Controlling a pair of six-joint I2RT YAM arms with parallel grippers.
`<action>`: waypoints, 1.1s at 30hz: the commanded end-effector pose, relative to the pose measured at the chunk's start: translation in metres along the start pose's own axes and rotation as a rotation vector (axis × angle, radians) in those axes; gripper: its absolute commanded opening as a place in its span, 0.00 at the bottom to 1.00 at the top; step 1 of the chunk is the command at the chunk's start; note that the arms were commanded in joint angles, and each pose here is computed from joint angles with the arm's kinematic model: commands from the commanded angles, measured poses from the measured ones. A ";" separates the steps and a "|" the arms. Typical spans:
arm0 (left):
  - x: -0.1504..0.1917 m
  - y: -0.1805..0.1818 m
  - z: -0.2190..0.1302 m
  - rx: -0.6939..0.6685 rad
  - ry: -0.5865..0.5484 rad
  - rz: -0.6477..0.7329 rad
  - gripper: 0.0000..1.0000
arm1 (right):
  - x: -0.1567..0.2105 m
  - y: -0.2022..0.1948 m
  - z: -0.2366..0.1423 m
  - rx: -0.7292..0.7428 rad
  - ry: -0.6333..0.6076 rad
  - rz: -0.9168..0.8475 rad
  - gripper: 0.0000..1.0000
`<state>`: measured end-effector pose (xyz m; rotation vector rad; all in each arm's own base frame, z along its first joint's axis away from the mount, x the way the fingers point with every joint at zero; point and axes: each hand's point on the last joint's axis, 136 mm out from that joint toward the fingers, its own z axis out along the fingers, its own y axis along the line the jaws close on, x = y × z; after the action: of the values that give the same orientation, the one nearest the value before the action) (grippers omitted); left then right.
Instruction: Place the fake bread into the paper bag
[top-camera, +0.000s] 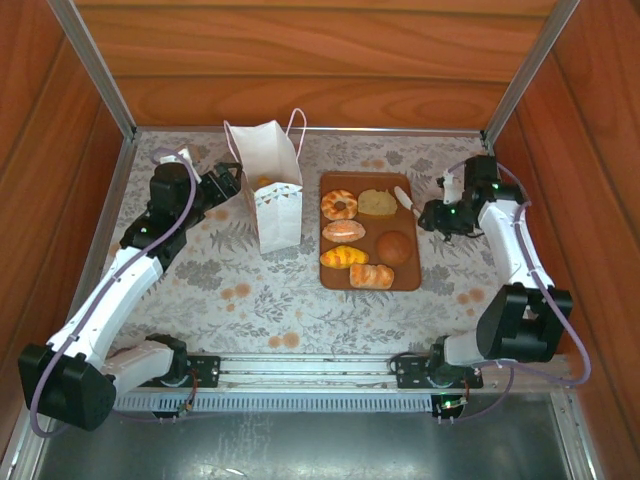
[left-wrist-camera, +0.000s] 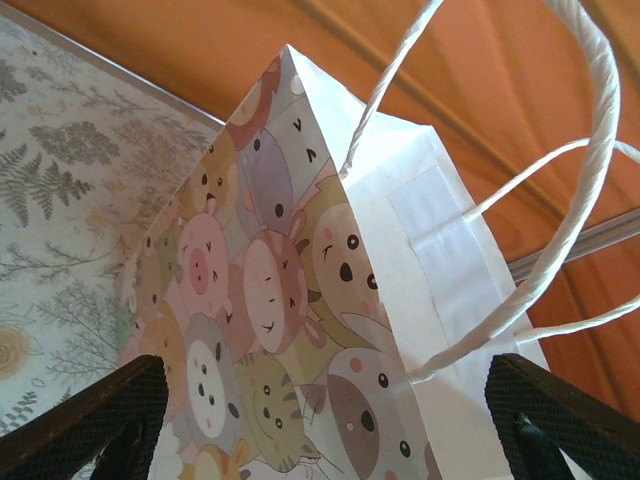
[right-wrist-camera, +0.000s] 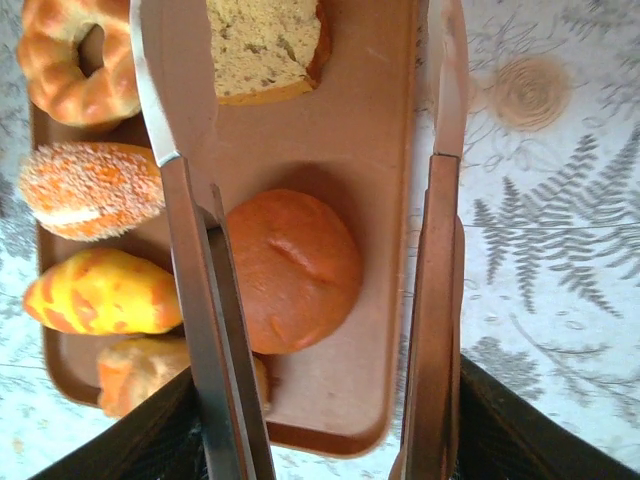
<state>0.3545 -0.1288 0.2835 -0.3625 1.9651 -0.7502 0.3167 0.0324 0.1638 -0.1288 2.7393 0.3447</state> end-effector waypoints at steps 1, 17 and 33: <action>-0.015 -0.010 -0.010 0.013 -0.040 0.083 0.88 | 0.010 -0.006 -0.006 0.058 0.019 -0.172 0.59; -0.024 -0.025 -0.017 0.077 -0.096 0.250 0.89 | 0.021 -0.034 0.005 0.241 0.171 -0.673 0.59; -0.032 -0.017 -0.020 0.020 -0.123 0.266 0.91 | -0.027 -0.024 0.039 0.168 0.089 -0.792 0.62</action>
<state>0.3504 -0.1230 0.3071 -0.1210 1.8831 -0.5859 0.3434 0.0133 0.1251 -1.0489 2.6179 -0.1143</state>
